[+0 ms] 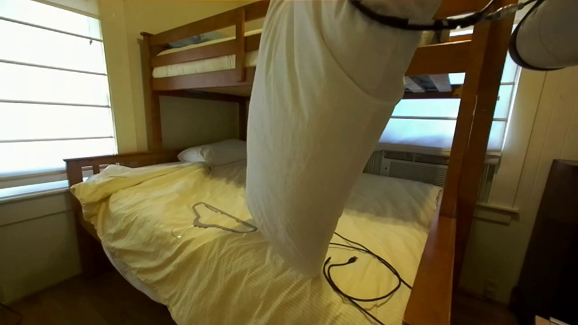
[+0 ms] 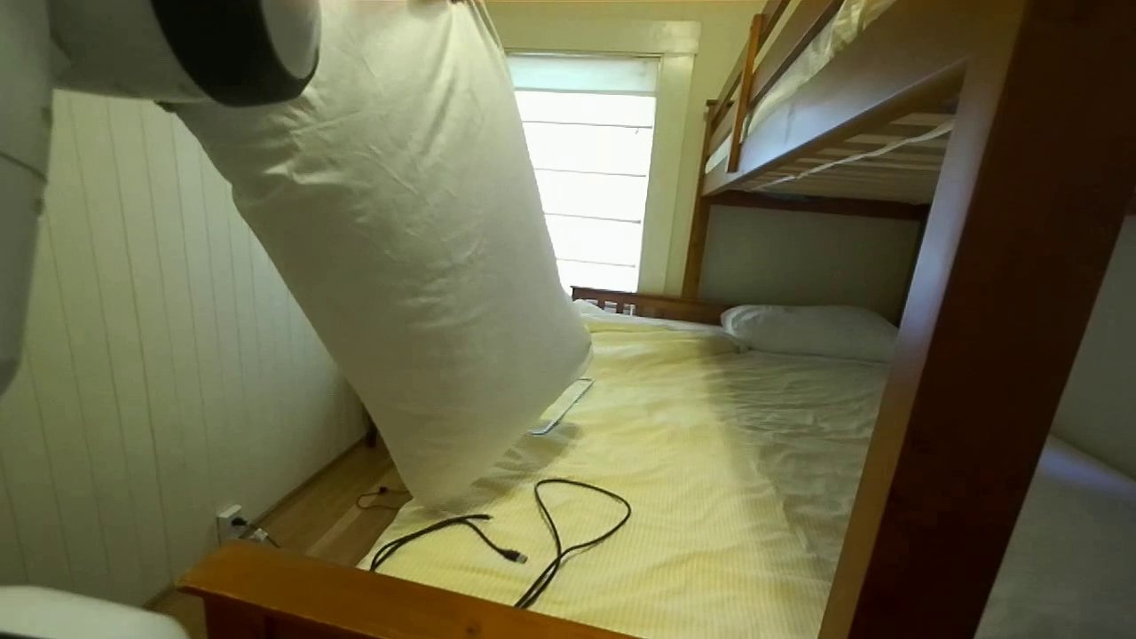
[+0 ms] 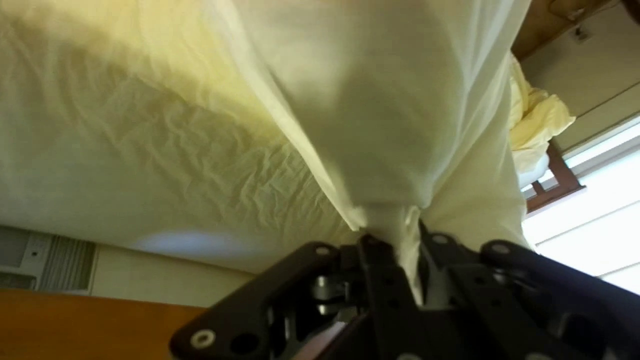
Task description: Flip the pillow over
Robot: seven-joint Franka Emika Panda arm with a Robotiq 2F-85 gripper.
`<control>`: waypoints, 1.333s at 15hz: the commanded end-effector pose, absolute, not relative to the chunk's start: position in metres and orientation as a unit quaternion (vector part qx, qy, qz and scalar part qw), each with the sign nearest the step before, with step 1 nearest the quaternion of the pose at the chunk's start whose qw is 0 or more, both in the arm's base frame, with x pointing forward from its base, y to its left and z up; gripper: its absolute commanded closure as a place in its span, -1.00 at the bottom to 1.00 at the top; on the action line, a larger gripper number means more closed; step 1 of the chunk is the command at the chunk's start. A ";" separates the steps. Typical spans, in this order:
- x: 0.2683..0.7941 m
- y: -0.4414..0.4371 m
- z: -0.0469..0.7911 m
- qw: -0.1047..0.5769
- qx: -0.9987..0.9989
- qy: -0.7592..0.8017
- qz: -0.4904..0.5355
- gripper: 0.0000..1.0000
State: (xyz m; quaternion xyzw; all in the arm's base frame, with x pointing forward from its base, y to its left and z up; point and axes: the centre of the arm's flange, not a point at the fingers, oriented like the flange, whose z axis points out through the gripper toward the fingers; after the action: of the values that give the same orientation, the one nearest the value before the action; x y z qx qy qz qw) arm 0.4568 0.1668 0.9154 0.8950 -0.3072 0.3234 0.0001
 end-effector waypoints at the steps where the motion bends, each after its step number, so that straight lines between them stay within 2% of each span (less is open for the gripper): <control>1: 0.419 0.084 0.911 -0.095 0.897 -0.311 0.300 0.94; 4: 0.427 0.028 0.903 -0.151 0.887 -0.356 0.252 0.94; 5: 0.449 0.072 0.932 -0.103 0.898 -0.340 0.261 0.94; 6: 0.452 0.057 0.928 -0.100 0.898 -0.347 0.250 0.78; 10: 0.466 0.070 0.913 -0.087 0.908 -0.338 0.231 0.78; 11: 0.472 0.064 0.904 -0.074 0.909 -0.338 0.231 0.94; 20: 0.539 -0.046 0.764 -0.043 0.928 -0.348 0.129 0.94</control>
State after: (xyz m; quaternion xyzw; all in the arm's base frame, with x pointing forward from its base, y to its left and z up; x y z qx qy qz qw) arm 0.5654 -0.0181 0.8155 0.9235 -0.3558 0.1406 -0.0290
